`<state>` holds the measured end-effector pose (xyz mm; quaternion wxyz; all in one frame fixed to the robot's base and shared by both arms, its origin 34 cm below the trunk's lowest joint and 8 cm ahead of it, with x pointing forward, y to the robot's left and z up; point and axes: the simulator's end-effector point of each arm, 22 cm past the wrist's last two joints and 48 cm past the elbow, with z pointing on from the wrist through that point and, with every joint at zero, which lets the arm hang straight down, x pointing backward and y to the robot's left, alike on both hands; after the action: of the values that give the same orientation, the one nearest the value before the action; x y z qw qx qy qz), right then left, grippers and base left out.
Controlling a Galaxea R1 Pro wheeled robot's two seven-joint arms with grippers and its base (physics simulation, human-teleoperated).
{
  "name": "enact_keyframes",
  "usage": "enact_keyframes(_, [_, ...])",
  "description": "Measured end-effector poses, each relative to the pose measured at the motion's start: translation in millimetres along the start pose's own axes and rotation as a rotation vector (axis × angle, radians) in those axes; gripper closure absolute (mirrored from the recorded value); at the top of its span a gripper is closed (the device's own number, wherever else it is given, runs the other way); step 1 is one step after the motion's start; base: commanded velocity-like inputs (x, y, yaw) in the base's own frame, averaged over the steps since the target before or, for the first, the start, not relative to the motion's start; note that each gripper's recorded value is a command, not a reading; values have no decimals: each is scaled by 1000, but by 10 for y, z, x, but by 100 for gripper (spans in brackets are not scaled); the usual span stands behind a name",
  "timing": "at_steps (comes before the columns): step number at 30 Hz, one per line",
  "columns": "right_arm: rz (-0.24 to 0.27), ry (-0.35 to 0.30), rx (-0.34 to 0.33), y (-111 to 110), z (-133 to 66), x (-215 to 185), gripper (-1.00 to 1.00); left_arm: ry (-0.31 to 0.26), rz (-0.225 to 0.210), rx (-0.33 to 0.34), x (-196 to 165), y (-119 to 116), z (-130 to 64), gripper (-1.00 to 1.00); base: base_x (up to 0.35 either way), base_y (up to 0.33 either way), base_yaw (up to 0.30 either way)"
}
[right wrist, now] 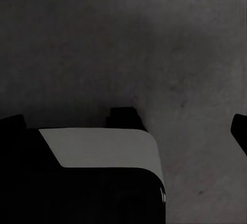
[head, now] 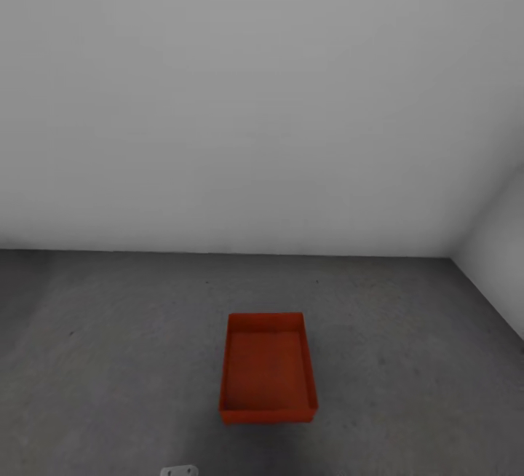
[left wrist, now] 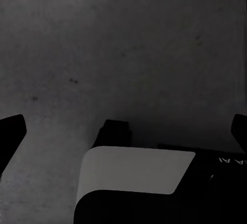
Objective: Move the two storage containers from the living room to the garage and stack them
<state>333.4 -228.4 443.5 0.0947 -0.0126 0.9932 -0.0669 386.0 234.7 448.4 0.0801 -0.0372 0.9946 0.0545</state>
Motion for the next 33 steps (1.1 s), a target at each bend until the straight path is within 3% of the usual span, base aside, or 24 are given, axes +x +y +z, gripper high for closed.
enact_keyframes(33, [1, -13, -2, 8, -22, -64, -100, -18, 1, 0, -74, 11, -30, -100, 0, 0, -268])
